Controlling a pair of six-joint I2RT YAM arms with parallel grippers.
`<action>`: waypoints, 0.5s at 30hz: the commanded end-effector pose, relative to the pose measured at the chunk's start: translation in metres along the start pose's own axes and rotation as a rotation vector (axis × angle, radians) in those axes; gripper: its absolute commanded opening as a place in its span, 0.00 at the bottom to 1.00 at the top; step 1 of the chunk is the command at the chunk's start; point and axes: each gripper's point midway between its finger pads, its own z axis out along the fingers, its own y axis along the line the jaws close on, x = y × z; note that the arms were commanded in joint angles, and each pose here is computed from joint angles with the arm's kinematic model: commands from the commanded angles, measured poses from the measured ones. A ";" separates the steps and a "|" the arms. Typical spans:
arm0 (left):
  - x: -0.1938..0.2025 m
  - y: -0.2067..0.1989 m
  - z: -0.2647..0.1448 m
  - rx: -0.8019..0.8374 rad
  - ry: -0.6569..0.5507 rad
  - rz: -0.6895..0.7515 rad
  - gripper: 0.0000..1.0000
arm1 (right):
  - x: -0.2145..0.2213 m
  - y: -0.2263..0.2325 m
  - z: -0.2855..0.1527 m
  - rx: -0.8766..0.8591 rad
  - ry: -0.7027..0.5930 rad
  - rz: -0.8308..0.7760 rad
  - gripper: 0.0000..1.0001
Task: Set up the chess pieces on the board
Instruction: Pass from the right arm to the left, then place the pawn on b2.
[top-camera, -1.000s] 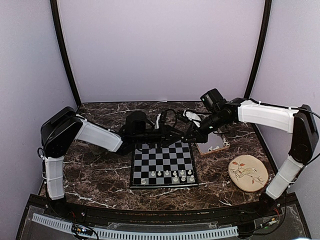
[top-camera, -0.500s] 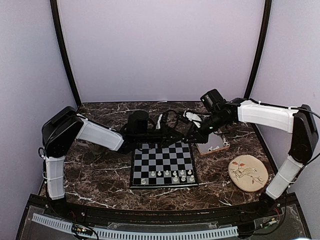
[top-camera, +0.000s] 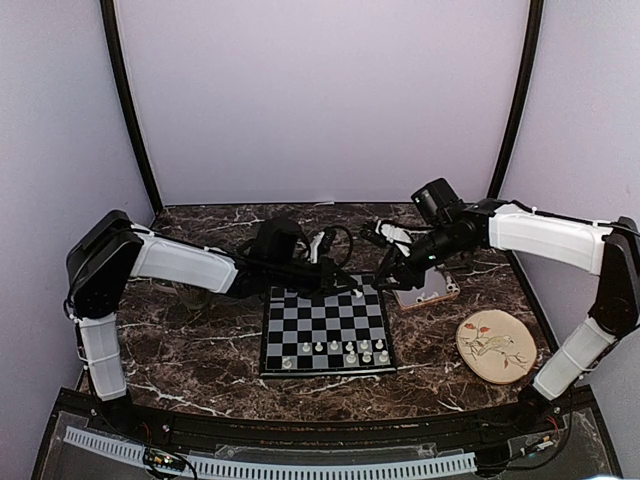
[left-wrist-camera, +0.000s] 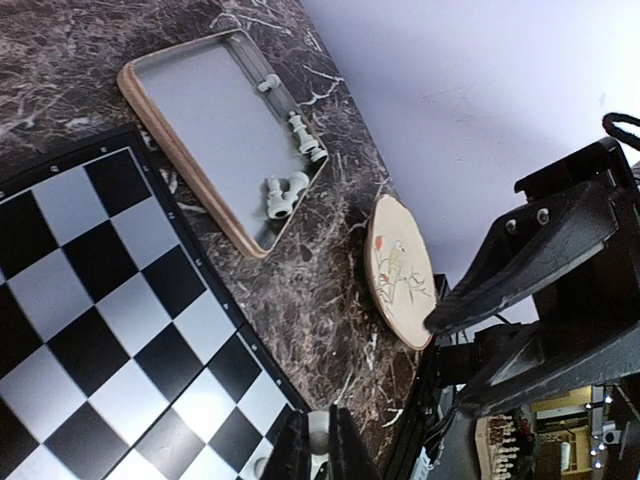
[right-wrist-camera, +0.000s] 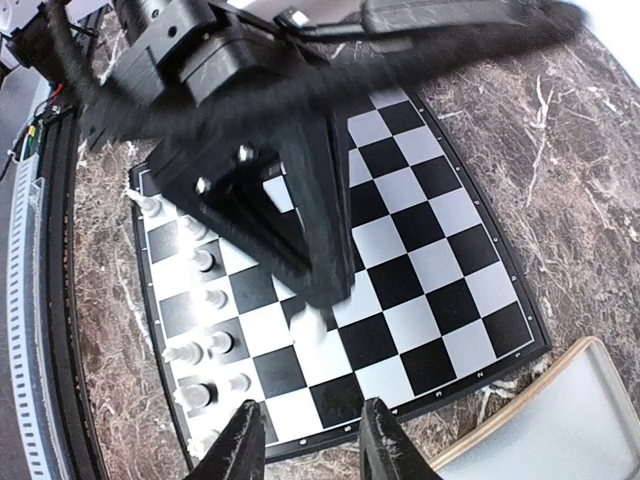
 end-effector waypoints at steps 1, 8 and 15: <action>-0.004 0.009 -0.038 -0.213 0.022 0.201 0.05 | 0.006 0.008 -0.014 -0.016 -0.046 -0.008 0.33; 0.008 0.056 -0.077 -0.546 0.064 0.383 0.06 | 0.024 0.000 -0.008 -0.027 -0.047 0.050 0.34; 0.037 0.082 -0.096 -0.721 0.129 0.454 0.06 | 0.028 -0.002 -0.007 -0.022 -0.044 0.059 0.34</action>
